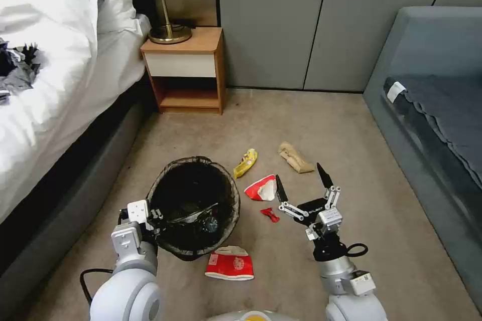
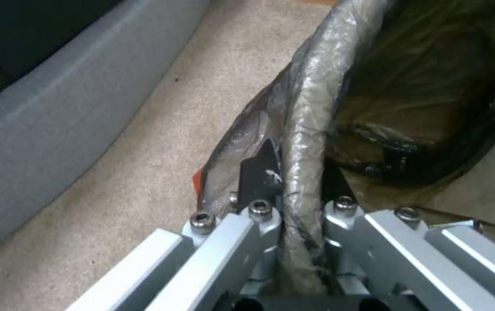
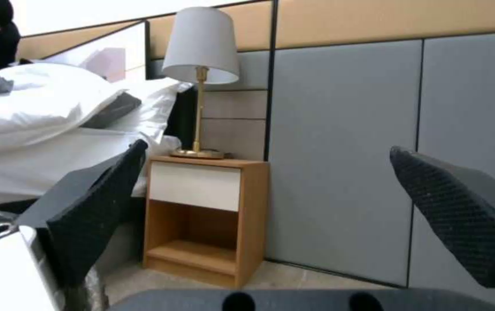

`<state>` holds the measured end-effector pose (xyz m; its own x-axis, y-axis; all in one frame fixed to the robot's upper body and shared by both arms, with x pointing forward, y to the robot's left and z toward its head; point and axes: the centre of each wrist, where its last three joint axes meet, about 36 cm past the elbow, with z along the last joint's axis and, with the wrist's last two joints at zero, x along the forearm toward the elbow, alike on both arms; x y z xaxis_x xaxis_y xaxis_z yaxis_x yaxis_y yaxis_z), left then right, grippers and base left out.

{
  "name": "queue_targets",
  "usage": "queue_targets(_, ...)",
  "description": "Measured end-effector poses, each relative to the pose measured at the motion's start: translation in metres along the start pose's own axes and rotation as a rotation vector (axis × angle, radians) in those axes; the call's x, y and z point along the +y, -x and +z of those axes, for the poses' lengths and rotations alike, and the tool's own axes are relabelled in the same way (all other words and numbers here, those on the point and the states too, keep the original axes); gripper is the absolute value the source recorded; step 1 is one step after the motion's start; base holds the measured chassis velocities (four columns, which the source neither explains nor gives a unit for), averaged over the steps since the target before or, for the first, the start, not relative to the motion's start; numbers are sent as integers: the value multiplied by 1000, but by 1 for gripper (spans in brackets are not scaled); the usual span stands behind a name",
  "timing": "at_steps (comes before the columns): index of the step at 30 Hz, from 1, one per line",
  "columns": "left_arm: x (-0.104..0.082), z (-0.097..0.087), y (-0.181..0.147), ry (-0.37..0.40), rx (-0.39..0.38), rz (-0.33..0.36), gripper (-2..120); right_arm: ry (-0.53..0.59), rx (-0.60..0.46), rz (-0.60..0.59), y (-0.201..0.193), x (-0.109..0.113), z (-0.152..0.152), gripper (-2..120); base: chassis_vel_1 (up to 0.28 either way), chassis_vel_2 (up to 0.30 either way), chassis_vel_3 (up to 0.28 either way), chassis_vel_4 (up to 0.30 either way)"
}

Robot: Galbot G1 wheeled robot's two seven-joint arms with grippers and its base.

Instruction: Pick up the trash bin, then pick up the garbage from the floor and place it into the trash bin.

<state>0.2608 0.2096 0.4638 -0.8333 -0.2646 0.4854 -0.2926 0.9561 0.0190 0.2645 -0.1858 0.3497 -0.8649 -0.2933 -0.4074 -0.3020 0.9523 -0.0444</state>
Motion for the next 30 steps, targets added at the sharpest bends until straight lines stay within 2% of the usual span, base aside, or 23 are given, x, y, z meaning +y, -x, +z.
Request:
queue_targets(6, 0, 0, 0, -1, 1, 0, 0, -36, 7, -13, 2, -8, 6, 100, 0, 0, 0, 0)
queue_targets(12, 3, -4, -1, -4, -5, -4, 0, -92, 62, -48, 17, -35, 17, 100, 0, 0, 0, 0)
queue_targets(14, 5, -7, -1, -7, -9, -7, 0, -105, 115, -109, 29, -51, 29, 100, 0, 0, 0, 0)
queue_targets(15, 5, -7, -1, -7, -9, -7, 0, -105, 115, -109, 29, -51, 29, 100, 0, 0, 0, 0)
queue_targets(17, 7, -10, -2, -9, -15, -11, 0, -121, 171, -196, 41, -66, 41, 100, 0, 0, 0, 0)
queue_targets(18, 7, -10, -2, -9, -15, -11, 0, -121, 171, -196, 41, -66, 41, 100, 0, 0, 0, 0)
queue_targets(21, 9, -13, -2, -15, -23, -14, 0, -139, 245, -318, 59, -84, 66, 100, 0, 0, 0, 0)
queue_targets(22, 9, -13, -2, -15, -23, -14, 0, -139, 245, -318, 59, -84, 66, 100, 0, 0, 0, 0)
queue_targets(24, 10, -16, -2, -23, -30, -14, 0, -170, 317, -440, 79, -103, 92, 100, 0, 0, 0, 0)
queue_targets(25, 10, -16, -2, -23, -30, -14, 0, -170, 317, -440, 79, -103, 92, 100, 0, 0, 0, 0)
queue_targets(28, 10, -19, 0, -29, -38, -15, 0, -168, 396, -591, 89, -113, 125, 100, 0, 0, 0, 0)
queue_targets(30, 10, -20, 0, -31, -40, -15, 0, -160, 409, -638, 89, -113, 134, 100, 0, 0, 0, 0)
